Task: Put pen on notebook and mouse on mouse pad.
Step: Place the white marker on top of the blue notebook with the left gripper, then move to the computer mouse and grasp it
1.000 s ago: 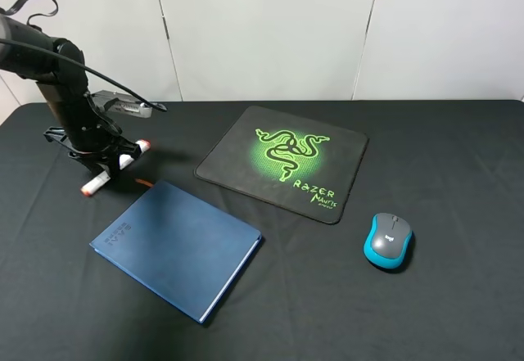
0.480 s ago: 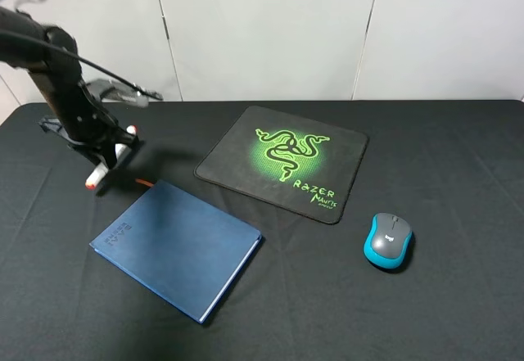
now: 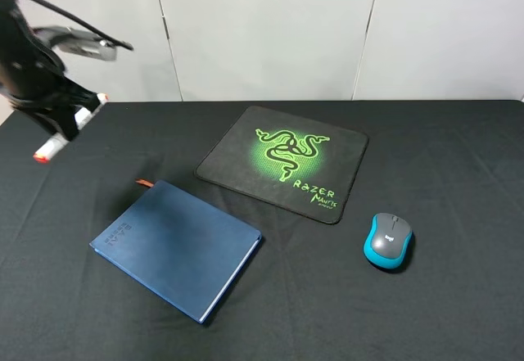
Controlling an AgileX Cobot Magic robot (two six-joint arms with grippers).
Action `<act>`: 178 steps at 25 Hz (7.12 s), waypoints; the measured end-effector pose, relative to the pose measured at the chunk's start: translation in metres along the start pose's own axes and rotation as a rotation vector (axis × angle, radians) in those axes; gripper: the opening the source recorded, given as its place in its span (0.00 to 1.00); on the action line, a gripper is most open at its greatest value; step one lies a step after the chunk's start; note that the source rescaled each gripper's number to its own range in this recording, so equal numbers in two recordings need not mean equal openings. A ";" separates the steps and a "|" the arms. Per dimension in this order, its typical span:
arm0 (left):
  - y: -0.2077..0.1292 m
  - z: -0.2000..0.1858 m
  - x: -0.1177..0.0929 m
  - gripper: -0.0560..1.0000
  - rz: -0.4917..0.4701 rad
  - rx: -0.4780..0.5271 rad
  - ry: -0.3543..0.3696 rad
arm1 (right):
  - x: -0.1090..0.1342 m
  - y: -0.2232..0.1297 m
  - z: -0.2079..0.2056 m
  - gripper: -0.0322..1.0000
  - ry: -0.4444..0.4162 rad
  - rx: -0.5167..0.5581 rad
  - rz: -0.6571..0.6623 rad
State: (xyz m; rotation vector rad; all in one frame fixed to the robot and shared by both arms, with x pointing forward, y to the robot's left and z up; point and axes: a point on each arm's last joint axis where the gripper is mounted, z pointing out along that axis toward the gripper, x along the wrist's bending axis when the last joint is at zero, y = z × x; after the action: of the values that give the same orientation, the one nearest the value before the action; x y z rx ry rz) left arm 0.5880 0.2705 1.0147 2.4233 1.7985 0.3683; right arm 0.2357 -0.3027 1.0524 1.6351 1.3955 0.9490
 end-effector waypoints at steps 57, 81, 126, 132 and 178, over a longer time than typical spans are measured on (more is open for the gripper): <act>-0.076 0.078 -0.163 0.05 1.128 -0.038 -0.162 | 0.000 0.000 0.000 1.00 0.000 -0.001 0.000; -0.074 0.061 -0.160 1.00 1.151 -0.012 -0.167 | 0.000 0.000 0.000 1.00 0.000 0.000 0.000; -0.277 -0.155 -0.062 1.00 0.284 -0.603 -0.175 | 0.000 0.000 0.000 1.00 0.000 -0.001 0.000; -0.296 -0.136 -0.059 1.00 0.129 -0.620 -0.122 | 0.000 0.000 0.000 1.00 0.000 -0.001 0.000; -0.329 -0.120 -0.064 1.00 -0.153 -0.847 0.031 | 0.000 0.000 0.000 1.00 0.000 0.000 0.000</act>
State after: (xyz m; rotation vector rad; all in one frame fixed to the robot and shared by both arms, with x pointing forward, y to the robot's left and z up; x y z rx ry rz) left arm 0.2344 0.3001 1.0485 1.6827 1.4015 0.9242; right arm 0.2357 -0.3027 1.0524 1.6352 1.3955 0.9490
